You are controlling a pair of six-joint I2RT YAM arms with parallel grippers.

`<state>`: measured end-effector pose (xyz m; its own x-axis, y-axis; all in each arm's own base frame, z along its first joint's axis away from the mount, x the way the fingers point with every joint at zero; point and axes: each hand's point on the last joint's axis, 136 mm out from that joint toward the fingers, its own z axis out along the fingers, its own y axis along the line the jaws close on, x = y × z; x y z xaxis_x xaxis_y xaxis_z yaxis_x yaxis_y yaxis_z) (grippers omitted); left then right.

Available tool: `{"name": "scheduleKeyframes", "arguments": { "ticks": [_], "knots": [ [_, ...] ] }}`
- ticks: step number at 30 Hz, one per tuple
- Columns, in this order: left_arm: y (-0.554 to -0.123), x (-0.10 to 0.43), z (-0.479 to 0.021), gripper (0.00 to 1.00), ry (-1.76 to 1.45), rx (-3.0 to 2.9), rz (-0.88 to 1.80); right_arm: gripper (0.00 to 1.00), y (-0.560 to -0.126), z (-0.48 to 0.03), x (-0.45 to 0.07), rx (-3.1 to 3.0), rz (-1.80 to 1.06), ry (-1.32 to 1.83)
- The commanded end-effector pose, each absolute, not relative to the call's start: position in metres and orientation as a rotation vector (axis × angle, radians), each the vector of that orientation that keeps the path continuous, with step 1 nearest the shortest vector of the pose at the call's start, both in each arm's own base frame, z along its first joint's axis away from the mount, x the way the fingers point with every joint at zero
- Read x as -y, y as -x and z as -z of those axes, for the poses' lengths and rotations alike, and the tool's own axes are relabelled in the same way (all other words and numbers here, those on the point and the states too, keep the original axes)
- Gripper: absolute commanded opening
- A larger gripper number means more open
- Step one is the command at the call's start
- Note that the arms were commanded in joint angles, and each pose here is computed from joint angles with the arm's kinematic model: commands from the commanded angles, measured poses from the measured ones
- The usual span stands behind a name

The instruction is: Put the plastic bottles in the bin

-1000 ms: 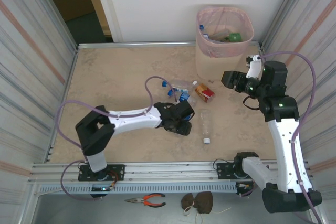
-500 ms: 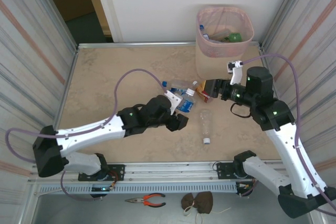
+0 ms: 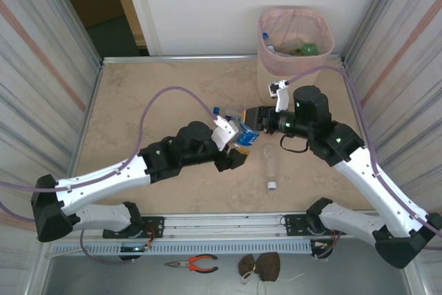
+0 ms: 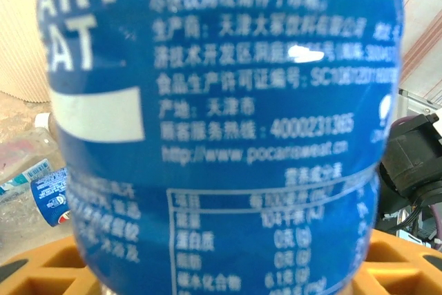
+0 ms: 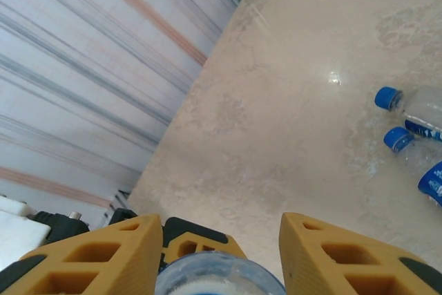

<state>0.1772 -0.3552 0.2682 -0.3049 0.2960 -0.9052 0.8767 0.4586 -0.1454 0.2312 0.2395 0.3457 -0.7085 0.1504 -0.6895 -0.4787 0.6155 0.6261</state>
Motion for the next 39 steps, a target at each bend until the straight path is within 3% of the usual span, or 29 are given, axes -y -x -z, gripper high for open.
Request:
{"name": "scheduleKeyframes", "arguments": {
  "ticks": [1,9,18,30,39],
  "knots": [
    [-0.180,0.356,-0.297,0.56,-0.984,-1.732,0.852,0.41,-0.236,-0.359,-0.244,-2.060,-1.109,0.225],
    [-0.187,0.353,-0.301,0.60,-0.950,-1.731,0.838,0.19,-0.240,-0.365,-0.239,-2.032,-1.068,0.175],
    [-0.194,0.332,-0.321,0.79,-0.885,-1.688,0.810,0.20,-0.265,-0.397,-0.203,-1.940,-0.887,0.098],
    [-0.213,0.292,-0.334,0.81,-0.784,-1.682,0.780,0.20,-0.361,-0.482,-0.097,-1.691,-0.558,-0.097],
    [-0.233,0.274,-0.336,0.81,-0.731,-1.701,0.770,0.18,-0.445,-0.529,-0.070,-1.486,-0.204,0.114]
  ]
}}
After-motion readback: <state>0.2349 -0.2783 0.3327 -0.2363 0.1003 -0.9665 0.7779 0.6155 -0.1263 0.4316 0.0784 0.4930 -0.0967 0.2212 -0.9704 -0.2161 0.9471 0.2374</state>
